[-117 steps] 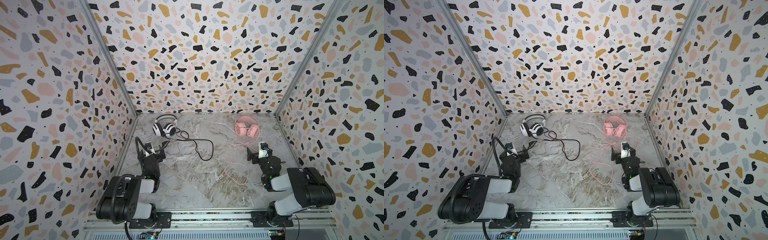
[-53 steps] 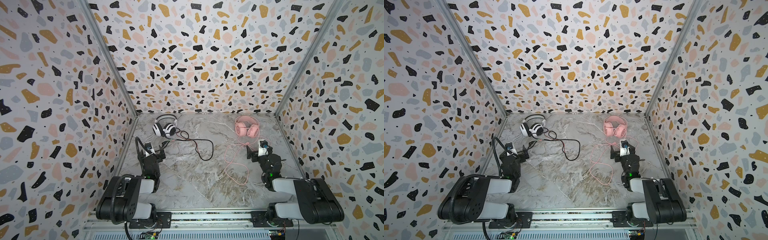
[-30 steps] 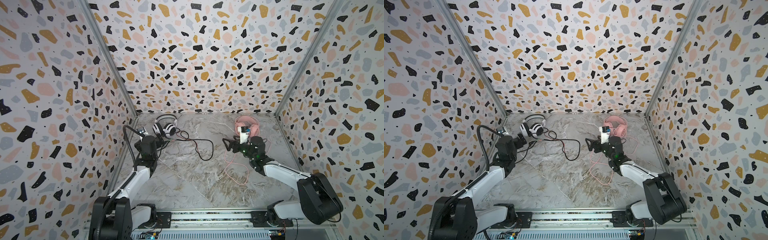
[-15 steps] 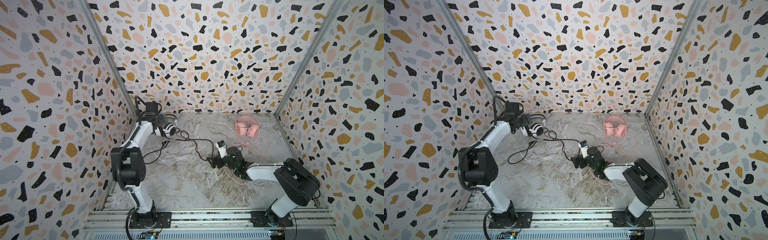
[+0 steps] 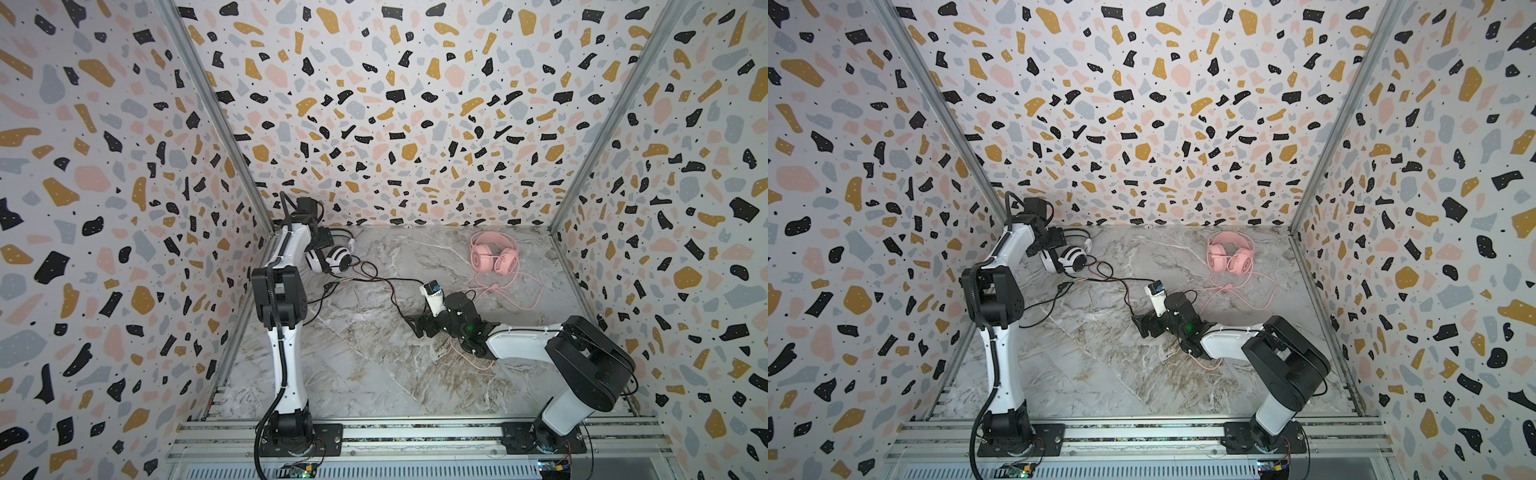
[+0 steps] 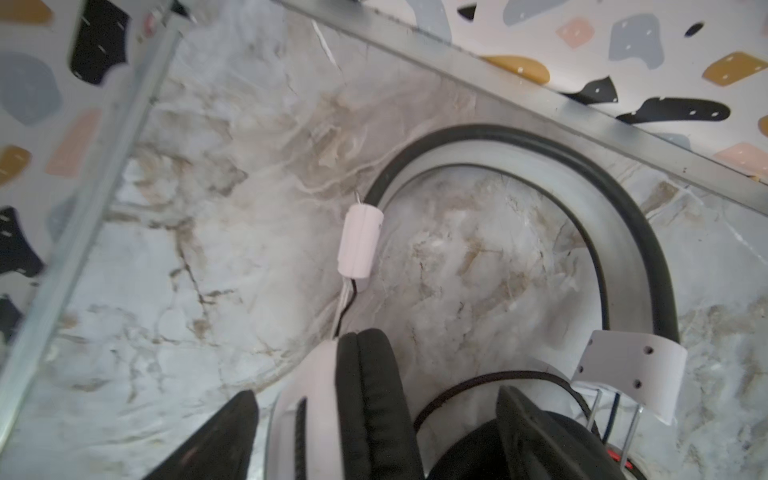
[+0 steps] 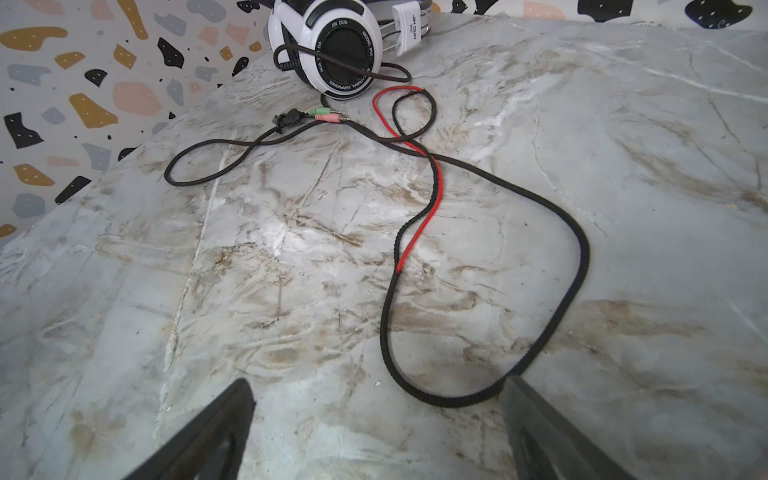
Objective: Wrap the headphones
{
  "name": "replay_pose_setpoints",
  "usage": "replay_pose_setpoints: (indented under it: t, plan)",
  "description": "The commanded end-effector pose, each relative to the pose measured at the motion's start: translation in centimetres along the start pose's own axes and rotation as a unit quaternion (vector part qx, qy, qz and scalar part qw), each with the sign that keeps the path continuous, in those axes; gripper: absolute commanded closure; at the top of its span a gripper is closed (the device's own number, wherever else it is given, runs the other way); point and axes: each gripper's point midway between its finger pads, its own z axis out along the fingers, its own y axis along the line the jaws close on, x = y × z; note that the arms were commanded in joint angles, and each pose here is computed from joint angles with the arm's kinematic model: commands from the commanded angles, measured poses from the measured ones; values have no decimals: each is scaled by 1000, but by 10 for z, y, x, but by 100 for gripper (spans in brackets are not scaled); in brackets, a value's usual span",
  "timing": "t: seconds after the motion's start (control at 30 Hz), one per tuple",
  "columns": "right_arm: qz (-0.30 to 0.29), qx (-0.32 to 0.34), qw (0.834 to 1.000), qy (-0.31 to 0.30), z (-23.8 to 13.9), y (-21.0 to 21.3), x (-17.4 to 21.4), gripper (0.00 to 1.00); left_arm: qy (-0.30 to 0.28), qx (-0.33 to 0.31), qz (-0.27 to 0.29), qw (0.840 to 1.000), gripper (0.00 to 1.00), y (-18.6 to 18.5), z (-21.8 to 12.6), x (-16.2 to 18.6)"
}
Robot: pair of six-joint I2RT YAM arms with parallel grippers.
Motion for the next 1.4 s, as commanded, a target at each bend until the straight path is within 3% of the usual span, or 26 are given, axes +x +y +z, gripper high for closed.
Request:
replay_pose_setpoints:
  t: [0.0, 0.13, 0.2, 0.3, 0.53, 0.87, 1.07, 1.2, 1.23, 1.3, 1.37]
  plan:
    - [-12, 4, 1000, -8, -1, 2, -13, 5, 25, 39, -2, 999, 24, -12, 2, 14]
    - [-16, 10, 1000, -15, -5, 1, -16, 5, 31, 38, -2, 999, 37, -6, 1, 31]
    - [-19, 11, 1000, -12, -6, 2, -15, 5, 30, 44, -6, 999, 50, -5, -6, 40]
    - [-21, 15, 1000, -17, -9, 1, -18, 5, 29, 77, -23, 996, 61, -10, -20, 59]
    - [-3, 3, 1000, -22, -10, 3, -19, 5, -15, 120, -70, 990, 62, -18, -72, 116]
    - [118, -105, 987, -30, -12, 27, -26, 5, -62, 190, -119, 973, 66, -65, -105, 198]
    - [208, -92, 974, 5, 8, 33, -32, 9, -106, 213, -180, 955, 67, -83, -120, 218]
    - [212, -52, 976, 8, 27, 33, -32, 9, -133, 219, -196, 947, 67, -89, -132, 225]
    - [211, -37, 977, 8, 32, 30, -33, 12, -141, 222, -202, 943, 67, -90, -135, 226]
    - [200, -25, 980, 2, 41, 27, -36, 32, -143, 230, -213, 939, 67, -91, -138, 233]
    - [186, -13, 982, 1, 51, 22, -41, 35, -142, 238, -225, 934, 72, -92, -141, 239]
